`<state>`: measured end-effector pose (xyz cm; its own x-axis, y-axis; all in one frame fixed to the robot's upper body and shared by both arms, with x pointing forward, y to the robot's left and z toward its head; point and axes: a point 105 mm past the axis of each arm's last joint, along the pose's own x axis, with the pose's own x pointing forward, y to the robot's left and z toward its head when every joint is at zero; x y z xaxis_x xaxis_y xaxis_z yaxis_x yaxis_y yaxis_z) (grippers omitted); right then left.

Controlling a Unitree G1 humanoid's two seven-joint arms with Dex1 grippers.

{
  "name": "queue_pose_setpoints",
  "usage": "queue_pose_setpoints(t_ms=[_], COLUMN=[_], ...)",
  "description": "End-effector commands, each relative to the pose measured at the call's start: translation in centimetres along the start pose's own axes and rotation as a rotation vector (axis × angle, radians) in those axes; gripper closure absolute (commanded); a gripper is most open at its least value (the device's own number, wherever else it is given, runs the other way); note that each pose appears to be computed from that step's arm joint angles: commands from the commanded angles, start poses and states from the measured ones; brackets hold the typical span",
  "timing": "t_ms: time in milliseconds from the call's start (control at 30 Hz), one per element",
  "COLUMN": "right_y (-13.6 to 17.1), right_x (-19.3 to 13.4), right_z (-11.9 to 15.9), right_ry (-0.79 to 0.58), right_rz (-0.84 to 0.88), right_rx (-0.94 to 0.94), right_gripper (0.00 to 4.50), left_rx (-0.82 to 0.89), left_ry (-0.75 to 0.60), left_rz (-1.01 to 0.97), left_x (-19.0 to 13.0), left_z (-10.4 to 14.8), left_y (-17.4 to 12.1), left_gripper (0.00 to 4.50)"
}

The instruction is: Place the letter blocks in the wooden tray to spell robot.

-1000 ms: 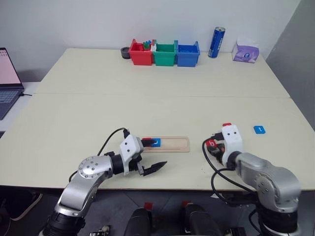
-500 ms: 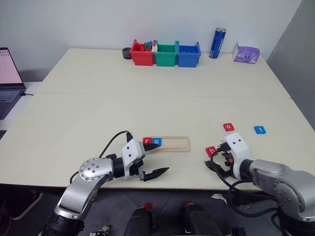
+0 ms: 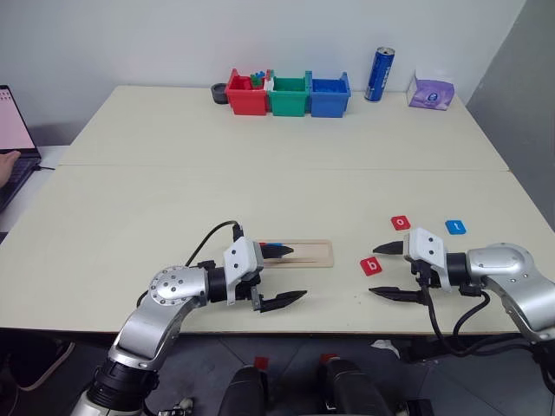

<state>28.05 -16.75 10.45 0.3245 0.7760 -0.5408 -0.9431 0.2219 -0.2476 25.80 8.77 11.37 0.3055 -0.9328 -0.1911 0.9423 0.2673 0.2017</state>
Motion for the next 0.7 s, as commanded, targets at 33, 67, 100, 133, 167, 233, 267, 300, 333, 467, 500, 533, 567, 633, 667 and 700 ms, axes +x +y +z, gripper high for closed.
queue_pose_setpoints(t_ms=[33, 67, 100, 133, 167, 233, 267, 300, 333, 467, 500, 533, 567, 633, 667, 700], right_y=[-1.2, -1.5, -1.9, -2.1, -2.3, -2.4, -2.4, -2.4, -2.5, -2.6, -2.6, -2.7, -2.7, -2.8, -2.9, -2.9], right_x=[0.4, 0.5, 0.7, 0.9, 1.1, 1.3, 1.4, 1.5, 1.5, 1.4, 1.4, 1.4, 1.5, 1.5, 1.6, 1.6], right_z=[0.1, 0.0, -0.2, -0.5, -0.7, -1.5, -1.7, -2.0, -2.1, -2.3, -2.3, -2.3, -2.2, -2.2, -2.2, -2.2], right_ry=[-0.02, -0.024, -0.022, -0.016, -0.012, -0.001, 0.004, 0.007, 0.009, 0.007, 0.005, 0.002, -0.001, -0.002, -0.004, -0.006], right_rz=[0.024, 0.025, 0.023, 0.025, 0.027, 0.036, 0.037, 0.037, 0.038, 0.041, 0.042, 0.042, 0.041, 0.039, 0.037, 0.036], right_rx=[-0.074, -0.075, -0.08, -0.083, -0.086, -0.082, -0.083, -0.083, -0.083, -0.084, -0.084, -0.083, -0.082, -0.082, -0.082, -0.083], right_gripper=[0.02, 0.02, 0.02, 0.02, 0.02, 0.02, 0.02, 0.02, 0.02, 0.02, 0.37, 0.54, 0.87, 1.6, 1.96, 2.3], left_rx=[0.029, 0.03, 0.033, 0.036, 0.038, 0.037, 0.035, 0.034, 0.034, 0.034, 0.035, 0.036, 0.037, 0.039, 0.039, 0.04], left_ry=[-0.05, -0.051, -0.052, -0.052, -0.051, -0.052, -0.053, -0.054, -0.055, -0.055, -0.056, -0.056, -0.057, -0.058, -0.058, -0.058], left_rz=[-0.054, -0.059, -0.063, -0.064, -0.063, -0.066, -0.068, -0.071, -0.073, -0.077, -0.077, -0.078, -0.078, -0.078, -0.079, -0.079], left_x=[0.6, 0.6, 0.7, 0.7, 0.7, 0.7, 0.7, 0.7, 0.8, 0.9, 0.9, 1.0, 1.1, 1.2, 1.2, 1.2], left_z=[1.4, 1.4, 1.4, 1.4, 1.4, 1.2, 1.2, 1.1, 1.1, 1.4, 1.5, 1.6, 1.7, 2.0, 2.0, 2.1], left_y=[-0.6, -0.7, -0.7, -0.7, -0.7, -0.8, -0.8, -0.9, -1.0, -1.1, -1.1, -1.1, -1.1, -1.0, -1.0, -1.0], left_gripper=[0.0, 0.0, 0.0, 0.0, 0.0, 0.0, 0.0, 0.0, 0.0, 0.0, 0.0, 0.0, 0.0, 0.0, 0.0, 0.0])
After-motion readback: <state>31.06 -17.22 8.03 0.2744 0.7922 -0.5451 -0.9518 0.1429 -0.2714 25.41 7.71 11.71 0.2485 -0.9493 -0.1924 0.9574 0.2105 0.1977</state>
